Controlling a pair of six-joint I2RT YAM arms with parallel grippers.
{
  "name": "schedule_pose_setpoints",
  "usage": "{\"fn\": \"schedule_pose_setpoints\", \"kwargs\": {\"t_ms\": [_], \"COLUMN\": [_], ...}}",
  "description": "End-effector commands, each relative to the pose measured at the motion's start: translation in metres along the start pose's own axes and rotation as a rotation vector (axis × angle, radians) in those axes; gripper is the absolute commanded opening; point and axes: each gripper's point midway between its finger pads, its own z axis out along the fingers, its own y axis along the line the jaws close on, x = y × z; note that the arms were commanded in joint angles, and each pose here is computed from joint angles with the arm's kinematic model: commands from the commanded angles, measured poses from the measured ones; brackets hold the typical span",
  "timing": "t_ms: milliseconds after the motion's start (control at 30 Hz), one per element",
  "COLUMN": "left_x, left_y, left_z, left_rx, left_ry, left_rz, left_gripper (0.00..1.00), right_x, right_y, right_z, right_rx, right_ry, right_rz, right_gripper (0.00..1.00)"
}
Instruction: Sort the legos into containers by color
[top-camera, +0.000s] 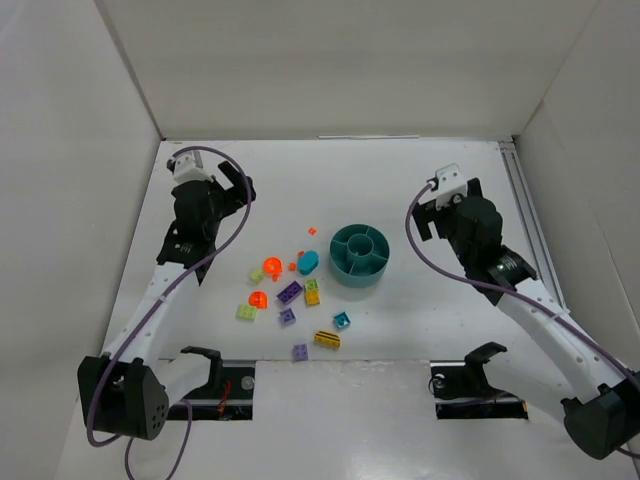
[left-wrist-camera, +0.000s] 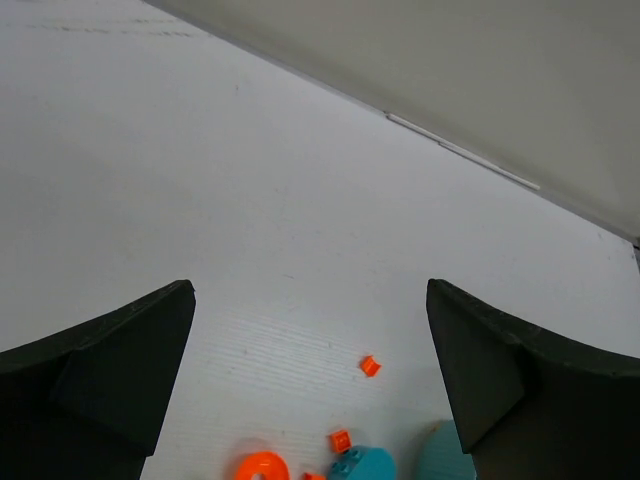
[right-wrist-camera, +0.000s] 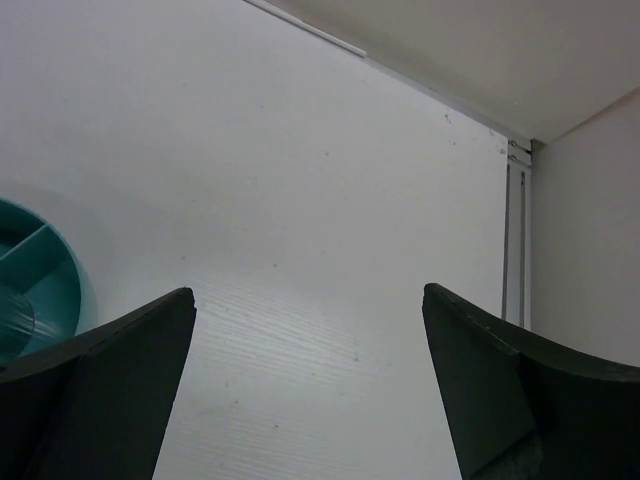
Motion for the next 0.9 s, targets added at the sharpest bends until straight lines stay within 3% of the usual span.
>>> {"fn": "schedule_pose_setpoints", "kwargs": {"t_ms": [0, 167, 300, 333, 400, 567, 667, 867], "left_x": [-0.063, -0.067, -0.061, -0.057, -0.061, -0.03, 0.011, 0.075], "left_y": [-0.011, -0.04, -0.044, -0.041, -0.042, -0.031, -0.017, 0.007], "left_z": [-0.017, -0.02, -0.021, -0.02, -0.022, -0.037, -0.045, -0.071], "left_rx": [-0.019, 0.151, 0.24, 0.232, 0.211, 0.129, 0.085, -0.005], "left_ry": [-0.173, -0.171, -0.16, -0.144, -0.135, -0.065, 0.018, 0.16], "left_rz": [0.05, 0.152, 0.09, 0.091, 0.054, -0.049, -0.166, -0.233], "left_gripper": [1.0, 1.0, 1.0, 0.95, 0.95, 1.0, 1.0, 1.0], "right_x": [-0.025, -0.034, -0.046, -0.051, -0.051, -0.036, -0.013, 0.017], "right_y": [-0.017, -0.012, 0.019, 0.035, 0.049, 0.126, 0.172, 0.229], "right_z": [-0.007, -0.011, -0.02, -0.024, -0.03, -0.048, -0.06, -0.085], "right_rx": [0.085, 0.101, 0.039, -0.007, -0.055, -0.305, -0.44, -0.642], "right_ry": [-0.049, -0.05, -0.094, -0.114, -0.111, -0.048, 0.018, 0.072], "right_rz": [0.031, -0.003, -0.087, -0.098, -0.134, -0.262, -0.28, -0.239], "right_gripper": [1.0, 1.0, 1.0, 1.0, 1.0, 1.0, 1.0, 1.0]}}
